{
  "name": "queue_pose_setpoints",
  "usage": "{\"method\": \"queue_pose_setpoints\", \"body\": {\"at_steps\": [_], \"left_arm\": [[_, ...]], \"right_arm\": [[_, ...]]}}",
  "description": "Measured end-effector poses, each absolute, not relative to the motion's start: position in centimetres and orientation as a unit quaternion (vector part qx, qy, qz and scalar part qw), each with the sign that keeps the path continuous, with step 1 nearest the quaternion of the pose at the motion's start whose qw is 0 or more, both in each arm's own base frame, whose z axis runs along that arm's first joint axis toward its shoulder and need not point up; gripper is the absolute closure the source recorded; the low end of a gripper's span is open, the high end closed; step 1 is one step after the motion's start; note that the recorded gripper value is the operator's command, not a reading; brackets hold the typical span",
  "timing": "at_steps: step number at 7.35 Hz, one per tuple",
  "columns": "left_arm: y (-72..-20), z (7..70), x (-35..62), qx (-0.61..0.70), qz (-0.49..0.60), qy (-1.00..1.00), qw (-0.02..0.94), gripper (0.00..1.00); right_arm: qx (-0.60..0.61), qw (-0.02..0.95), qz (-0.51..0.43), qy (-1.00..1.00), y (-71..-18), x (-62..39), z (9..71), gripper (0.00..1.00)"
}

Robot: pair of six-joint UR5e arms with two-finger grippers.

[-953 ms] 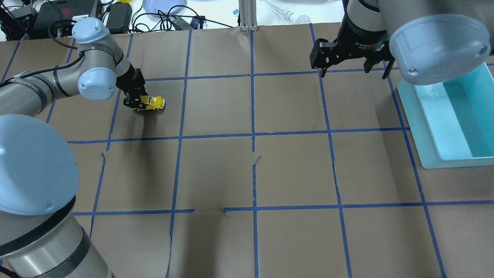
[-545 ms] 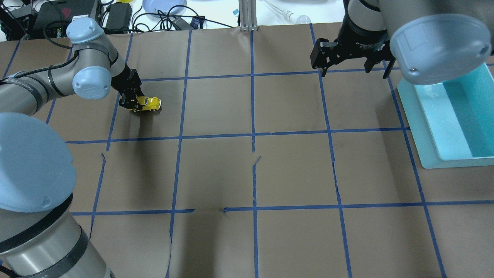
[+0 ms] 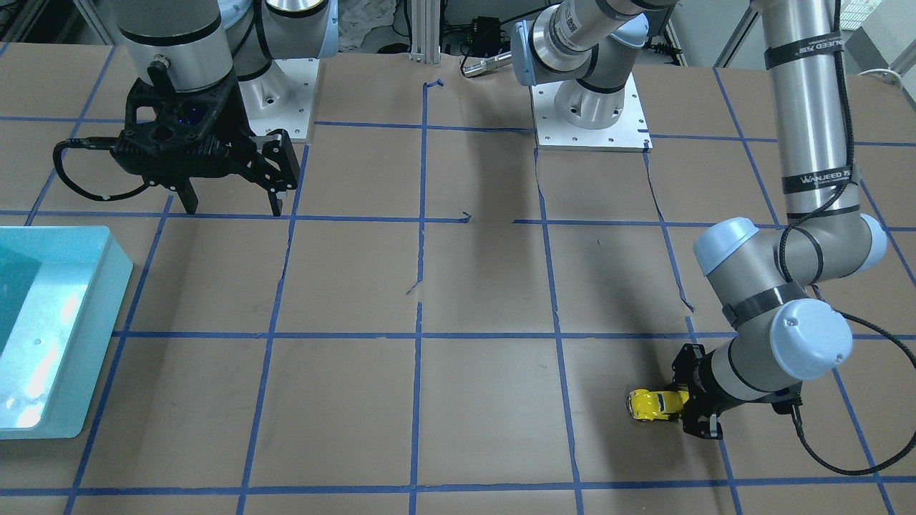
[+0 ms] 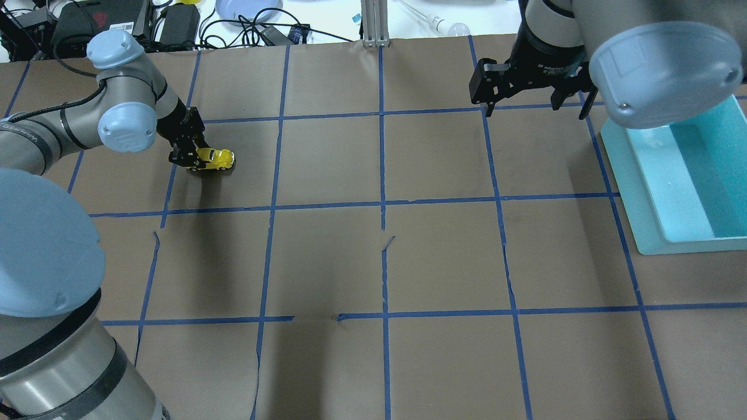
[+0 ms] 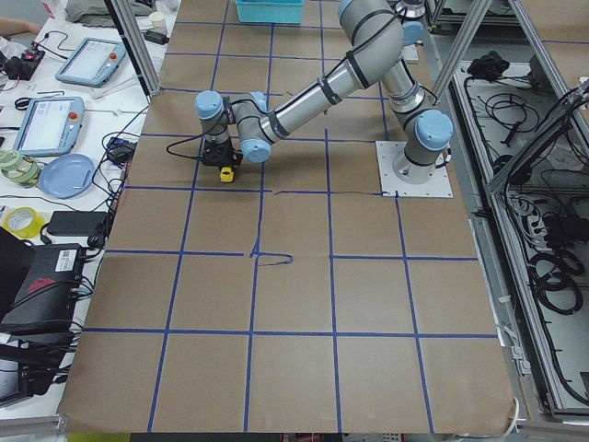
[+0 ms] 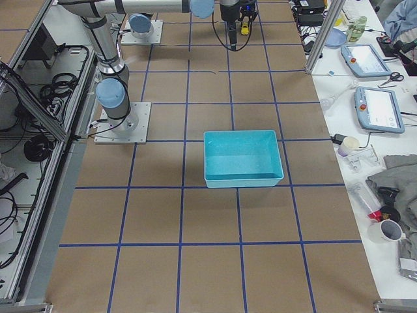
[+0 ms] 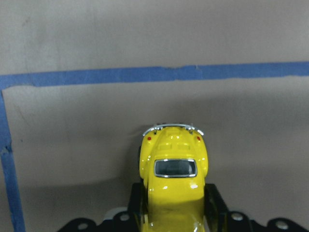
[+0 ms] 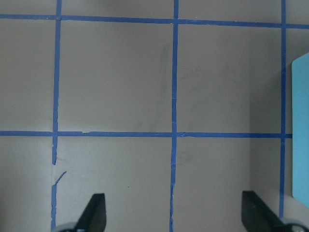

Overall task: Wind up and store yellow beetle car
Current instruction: 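Open the left gripper and lift it off the car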

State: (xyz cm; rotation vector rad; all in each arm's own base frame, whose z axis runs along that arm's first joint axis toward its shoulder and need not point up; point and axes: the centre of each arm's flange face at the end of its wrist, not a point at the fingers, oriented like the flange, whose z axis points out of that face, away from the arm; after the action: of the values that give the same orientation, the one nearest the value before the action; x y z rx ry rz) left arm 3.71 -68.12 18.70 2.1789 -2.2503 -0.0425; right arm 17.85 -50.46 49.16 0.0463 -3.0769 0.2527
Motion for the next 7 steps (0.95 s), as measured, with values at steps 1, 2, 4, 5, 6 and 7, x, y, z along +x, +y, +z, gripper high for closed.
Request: {"method": "queue_pose_setpoints", "body": {"at_steps": [1, 2, 4, 5, 6, 7], "left_arm": [[-68.3, 19.0, 3.8, 0.698, -0.007, -0.716, 0.007, 0.13], [-68.5, 20.0, 3.7, 0.698, 0.002, -0.716, 0.010, 0.13], [-68.5, 21.9, 3.3, 0.696, 0.014, -0.718, 0.015, 0.13], [-68.3, 23.2, 2.8, 0.683, 0.018, -0.730, 0.017, 0.05], [-67.9, 24.9, 1.9, 0.645, 0.024, -0.764, 0.018, 0.00], [-67.3, 27.1, 1.0, 0.582, 0.029, -0.812, 0.013, 0.00]], "right_arm": [[0.015, 0.027, 0.082, -0.996, -50.5, 17.8, 49.2, 0.00], [0.015, 0.027, 0.082, -0.996, -50.5, 17.9, 49.2, 0.00], [0.015, 0.027, 0.082, -0.996, -50.4, 17.9, 49.2, 0.00], [0.015, 0.027, 0.082, -0.996, -50.5, 17.9, 49.2, 0.00], [0.015, 0.026, 0.082, -0.996, -50.5, 17.9, 49.1, 0.00], [0.015, 0.026, 0.082, -0.996, -50.5, 17.9, 49.2, 0.00]]}}
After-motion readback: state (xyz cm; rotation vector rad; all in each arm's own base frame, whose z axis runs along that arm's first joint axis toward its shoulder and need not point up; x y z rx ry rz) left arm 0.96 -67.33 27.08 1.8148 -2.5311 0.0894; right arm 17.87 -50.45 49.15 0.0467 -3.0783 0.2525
